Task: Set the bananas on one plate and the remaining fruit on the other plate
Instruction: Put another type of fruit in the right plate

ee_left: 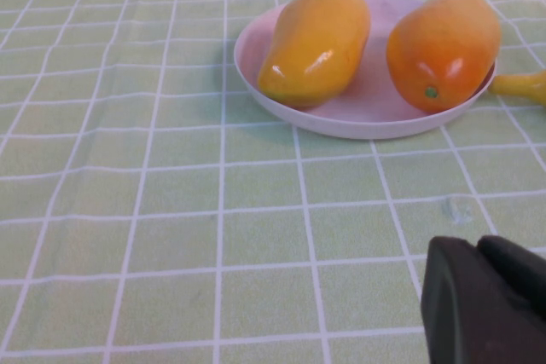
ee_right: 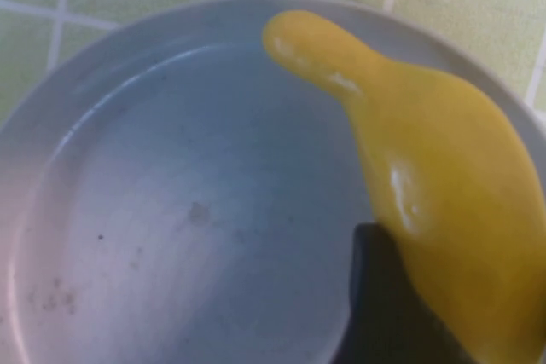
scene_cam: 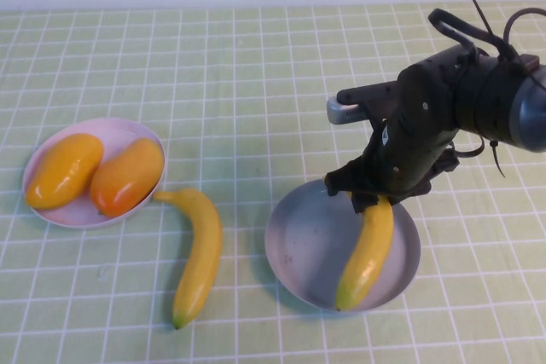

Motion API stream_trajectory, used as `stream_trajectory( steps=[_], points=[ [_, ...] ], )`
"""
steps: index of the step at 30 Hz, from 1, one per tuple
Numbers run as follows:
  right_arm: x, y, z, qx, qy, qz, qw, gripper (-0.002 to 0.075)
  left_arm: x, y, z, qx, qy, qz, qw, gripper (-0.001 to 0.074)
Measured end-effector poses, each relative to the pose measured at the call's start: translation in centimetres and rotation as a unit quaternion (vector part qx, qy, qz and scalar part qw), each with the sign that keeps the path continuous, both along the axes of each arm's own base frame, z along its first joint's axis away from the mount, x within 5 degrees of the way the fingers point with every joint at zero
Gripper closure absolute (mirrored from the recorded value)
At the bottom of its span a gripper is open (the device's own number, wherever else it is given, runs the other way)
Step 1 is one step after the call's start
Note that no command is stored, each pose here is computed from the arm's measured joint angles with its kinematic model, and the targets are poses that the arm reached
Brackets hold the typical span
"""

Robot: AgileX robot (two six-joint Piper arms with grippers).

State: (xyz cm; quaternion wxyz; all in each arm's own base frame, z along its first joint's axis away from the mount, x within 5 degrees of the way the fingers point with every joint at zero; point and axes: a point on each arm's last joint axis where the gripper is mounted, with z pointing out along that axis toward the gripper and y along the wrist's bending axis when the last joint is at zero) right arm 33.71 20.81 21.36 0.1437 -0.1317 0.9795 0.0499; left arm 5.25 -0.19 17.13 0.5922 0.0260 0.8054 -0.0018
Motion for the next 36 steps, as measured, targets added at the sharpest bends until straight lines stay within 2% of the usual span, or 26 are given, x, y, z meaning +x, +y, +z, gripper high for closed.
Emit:
stream_trajectory(
  steps=[6, 11, 18, 21, 25, 30, 36],
  points=[
    [0.1, -0.1, -0.4, -0.006, 0.006, 0.0, 1.0, 0.0414, 0.0, 0.0, 0.0, 0.0, 0.0, 0.0, 1.0, 0.0733],
    [-0.2, -0.3, -0.4, -0.017, 0.02, 0.0, 1.0, 0.0325, 0.0, 0.0, 0.0, 0.0, 0.0, 0.0, 1.0, 0.0733],
    [0.4, 0.5, 2.7, -0.018, 0.017, 0.001, 1.0, 0.0289, 0.0, 0.0, 0.0, 0.0, 0.0, 0.0, 1.0, 0.0733],
    [0.0, 2.5, 4.6, 0.0, -0.005, 0.023, 1.0, 0.0288, 0.0, 0.0, 0.0, 0.003, 0.0, 0.0, 1.0, 0.0733],
    [-1.5, 8.1, 5.9, 0.038, -0.022, 0.088, 0.995, 0.0288, 0.0, 0.0, 0.0, 0.005, 0.0, 0.0, 1.0, 0.0733],
    [-2.1, 14.1, 4.2, 0.053, -0.011, 0.145, 0.988, 0.0288, 0.0, 0.0, 0.0, 0.005, 0.0, 0.0, 1.0, 0.0733],
    [-1.6, 18.5, 0.7, 0.034, 0.009, 0.184, 0.982, 0.0288, 0.0, 0.0, 0.0, 0.006, 0.0, 0.0, 1.0, 0.0733]
  ],
)
